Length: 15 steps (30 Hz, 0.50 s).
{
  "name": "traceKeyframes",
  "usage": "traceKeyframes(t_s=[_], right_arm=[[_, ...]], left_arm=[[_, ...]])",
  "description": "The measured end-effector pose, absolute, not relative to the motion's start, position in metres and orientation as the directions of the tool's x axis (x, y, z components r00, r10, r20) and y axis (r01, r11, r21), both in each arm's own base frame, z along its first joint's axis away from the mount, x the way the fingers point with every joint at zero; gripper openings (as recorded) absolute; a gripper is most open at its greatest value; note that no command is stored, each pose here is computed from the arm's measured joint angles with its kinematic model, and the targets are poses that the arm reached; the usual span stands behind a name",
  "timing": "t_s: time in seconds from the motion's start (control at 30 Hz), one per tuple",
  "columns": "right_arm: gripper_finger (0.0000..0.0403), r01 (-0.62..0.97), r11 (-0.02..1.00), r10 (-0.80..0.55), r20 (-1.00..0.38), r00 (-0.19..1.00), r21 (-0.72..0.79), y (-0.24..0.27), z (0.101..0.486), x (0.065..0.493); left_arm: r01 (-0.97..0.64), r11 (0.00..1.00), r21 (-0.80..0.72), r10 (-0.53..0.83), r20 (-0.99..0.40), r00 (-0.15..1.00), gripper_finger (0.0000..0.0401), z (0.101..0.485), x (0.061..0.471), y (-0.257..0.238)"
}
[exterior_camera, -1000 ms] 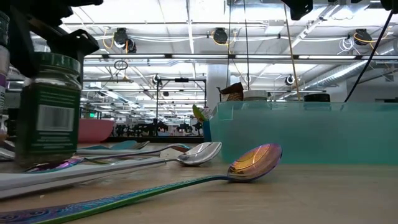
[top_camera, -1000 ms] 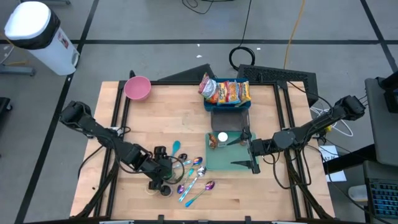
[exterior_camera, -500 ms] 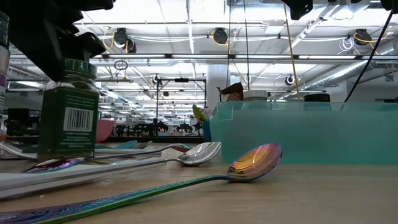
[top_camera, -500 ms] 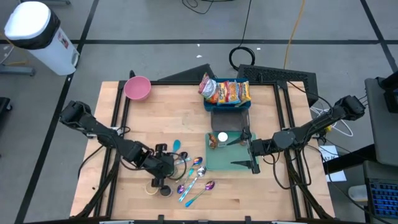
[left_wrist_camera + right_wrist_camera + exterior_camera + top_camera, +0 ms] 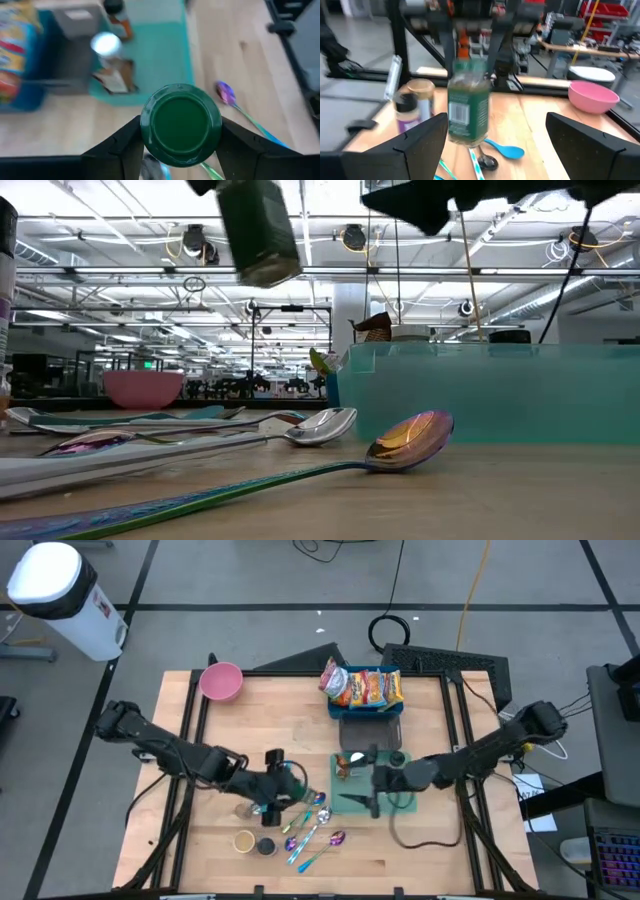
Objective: Pick & Place Food Item
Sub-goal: Put the green seasoning bottle into the green bin
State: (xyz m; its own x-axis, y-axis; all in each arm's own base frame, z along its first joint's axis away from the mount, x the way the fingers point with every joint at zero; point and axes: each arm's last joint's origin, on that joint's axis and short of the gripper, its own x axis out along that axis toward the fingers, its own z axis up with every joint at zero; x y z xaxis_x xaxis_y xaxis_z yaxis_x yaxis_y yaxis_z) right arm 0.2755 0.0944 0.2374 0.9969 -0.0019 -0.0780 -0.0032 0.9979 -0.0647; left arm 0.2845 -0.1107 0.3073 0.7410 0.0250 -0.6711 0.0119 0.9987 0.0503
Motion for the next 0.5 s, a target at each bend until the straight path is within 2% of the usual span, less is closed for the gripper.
traceKeyframes(t_s=[0.3, 0.5], right_arm=[[0.0327, 0.046, 0.994, -0.061, -0.151, 0.987, -0.103, 0.094, 0.221, 0.329], [0.0325, 0.079, 0.990, -0.100, -0.175, 0.980, -0.120, 0.088, 0.212, 0.345]], left_arm=[[-0.058, 0.996, 0.073, 0.090, -0.600, 0.795, 0.0204, 0.318, 0.297, -0.091], [-0.070, 0.995, 0.065, 0.095, -0.582, 0.808, 0.0204, 0.320, 0.300, -0.089]])
